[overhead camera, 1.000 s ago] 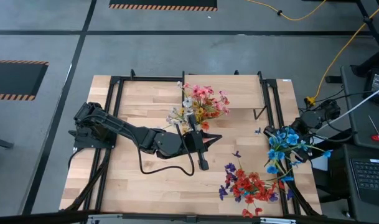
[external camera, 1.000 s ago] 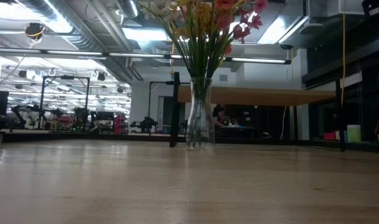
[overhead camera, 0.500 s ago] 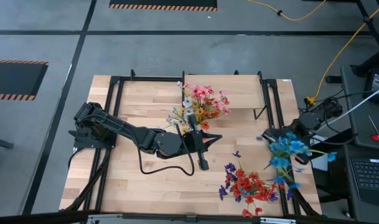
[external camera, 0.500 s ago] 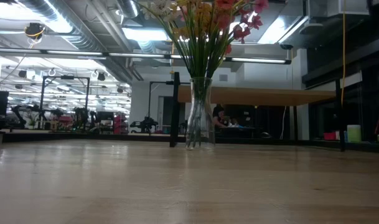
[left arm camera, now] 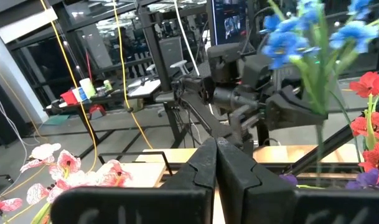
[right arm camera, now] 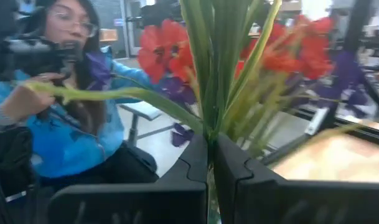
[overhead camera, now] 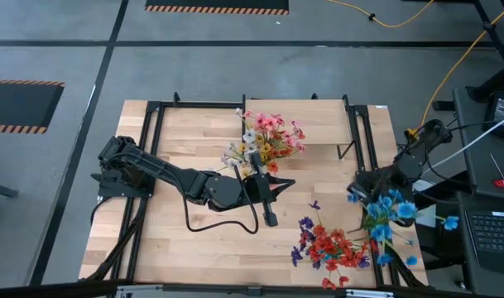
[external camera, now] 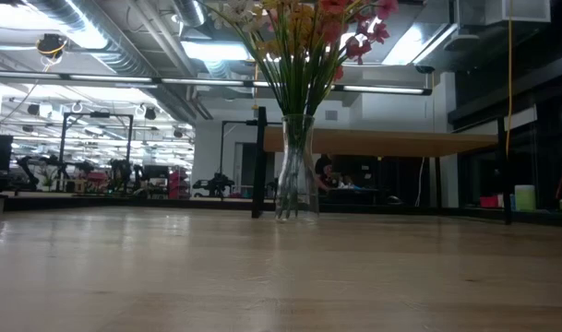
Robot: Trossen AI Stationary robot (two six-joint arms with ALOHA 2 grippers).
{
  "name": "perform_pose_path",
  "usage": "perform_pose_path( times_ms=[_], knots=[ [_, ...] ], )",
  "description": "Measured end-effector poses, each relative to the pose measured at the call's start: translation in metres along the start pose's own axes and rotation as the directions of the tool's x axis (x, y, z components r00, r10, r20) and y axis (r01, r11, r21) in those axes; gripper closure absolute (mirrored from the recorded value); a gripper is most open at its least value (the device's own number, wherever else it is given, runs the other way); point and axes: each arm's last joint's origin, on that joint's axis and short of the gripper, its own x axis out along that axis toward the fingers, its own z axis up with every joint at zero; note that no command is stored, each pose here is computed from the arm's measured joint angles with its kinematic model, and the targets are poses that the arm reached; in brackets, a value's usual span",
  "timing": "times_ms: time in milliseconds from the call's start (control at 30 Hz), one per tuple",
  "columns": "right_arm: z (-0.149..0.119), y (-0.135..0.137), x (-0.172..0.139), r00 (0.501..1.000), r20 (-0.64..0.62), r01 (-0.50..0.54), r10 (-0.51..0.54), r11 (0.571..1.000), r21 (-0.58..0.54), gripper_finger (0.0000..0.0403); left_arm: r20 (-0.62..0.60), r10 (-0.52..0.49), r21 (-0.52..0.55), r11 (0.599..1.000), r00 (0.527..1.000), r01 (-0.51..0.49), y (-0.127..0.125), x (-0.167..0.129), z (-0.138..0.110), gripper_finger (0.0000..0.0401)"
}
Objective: Pick and place flowers into a vace then onto a shelf
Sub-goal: Put the blue flowers into the blue vase
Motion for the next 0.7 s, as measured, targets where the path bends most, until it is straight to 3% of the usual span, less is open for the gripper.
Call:
perform_pose_path(
  times_ms=[167, 700],
  knots=[
    [0.004, 0.005, 0.014, 0.997, 0.033, -0.063, 0.064, 0.998, -0.03, 0.0401, 0.0, 0.0, 0.0, 1.0, 1.0, 0.0, 0.0, 0.0, 0.0, 0.0398],
    [0.0, 0.019, 0.057, 0.998, 0.053, -0.016, 0.027, 0.978, -0.207, 0.0401, -0.001, 0.0, -0.008, 1.0, 1.0, 0.0, 0.0, 0.0, 0.0, 0.0397]
  ],
)
